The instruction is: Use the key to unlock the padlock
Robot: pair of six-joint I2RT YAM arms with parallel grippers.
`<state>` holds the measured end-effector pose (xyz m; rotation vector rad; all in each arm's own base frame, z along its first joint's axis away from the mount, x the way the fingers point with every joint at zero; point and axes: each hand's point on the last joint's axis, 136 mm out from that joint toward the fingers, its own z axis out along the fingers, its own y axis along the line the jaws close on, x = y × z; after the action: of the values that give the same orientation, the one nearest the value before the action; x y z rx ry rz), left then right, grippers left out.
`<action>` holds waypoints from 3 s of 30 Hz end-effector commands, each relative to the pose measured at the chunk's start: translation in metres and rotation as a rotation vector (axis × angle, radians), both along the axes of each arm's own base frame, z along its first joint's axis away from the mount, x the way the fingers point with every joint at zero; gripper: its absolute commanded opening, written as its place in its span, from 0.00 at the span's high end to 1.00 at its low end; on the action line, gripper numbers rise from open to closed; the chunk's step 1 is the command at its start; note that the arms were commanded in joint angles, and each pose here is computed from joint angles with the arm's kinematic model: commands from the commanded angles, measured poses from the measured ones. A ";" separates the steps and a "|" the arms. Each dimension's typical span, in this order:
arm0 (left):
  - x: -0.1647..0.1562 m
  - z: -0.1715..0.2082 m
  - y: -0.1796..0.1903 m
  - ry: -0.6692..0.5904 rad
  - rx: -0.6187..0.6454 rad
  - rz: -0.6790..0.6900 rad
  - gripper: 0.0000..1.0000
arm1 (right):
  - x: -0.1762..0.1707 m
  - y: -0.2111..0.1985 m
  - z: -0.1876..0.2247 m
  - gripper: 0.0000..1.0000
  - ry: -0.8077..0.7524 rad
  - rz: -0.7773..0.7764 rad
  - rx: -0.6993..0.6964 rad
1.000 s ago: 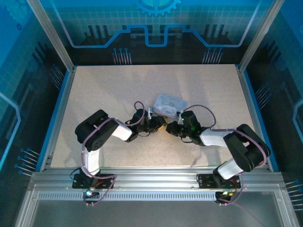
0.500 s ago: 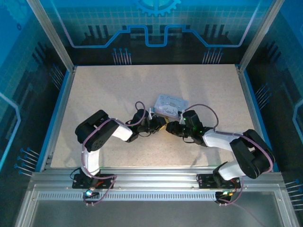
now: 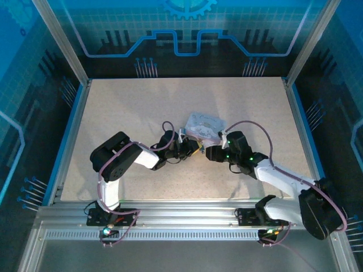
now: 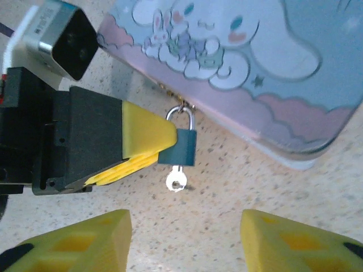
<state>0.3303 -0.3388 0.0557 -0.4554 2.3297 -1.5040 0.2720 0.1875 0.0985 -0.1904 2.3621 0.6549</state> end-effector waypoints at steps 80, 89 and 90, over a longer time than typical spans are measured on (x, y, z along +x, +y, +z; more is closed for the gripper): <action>0.009 0.049 -0.004 0.046 -0.112 0.043 0.97 | 0.040 0.040 0.018 1.00 -0.682 0.362 -0.872; 0.009 0.051 -0.004 0.043 -0.114 0.041 0.97 | 0.043 0.045 0.020 1.00 -0.529 0.273 -0.779; 0.008 0.051 -0.004 0.044 -0.113 0.042 0.97 | 0.042 0.046 0.017 1.00 -0.503 0.263 -0.740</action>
<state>0.3466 -0.3310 0.0896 -0.6606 2.2683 -1.5794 0.3013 0.2258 0.0935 -1.0819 1.9389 -0.2944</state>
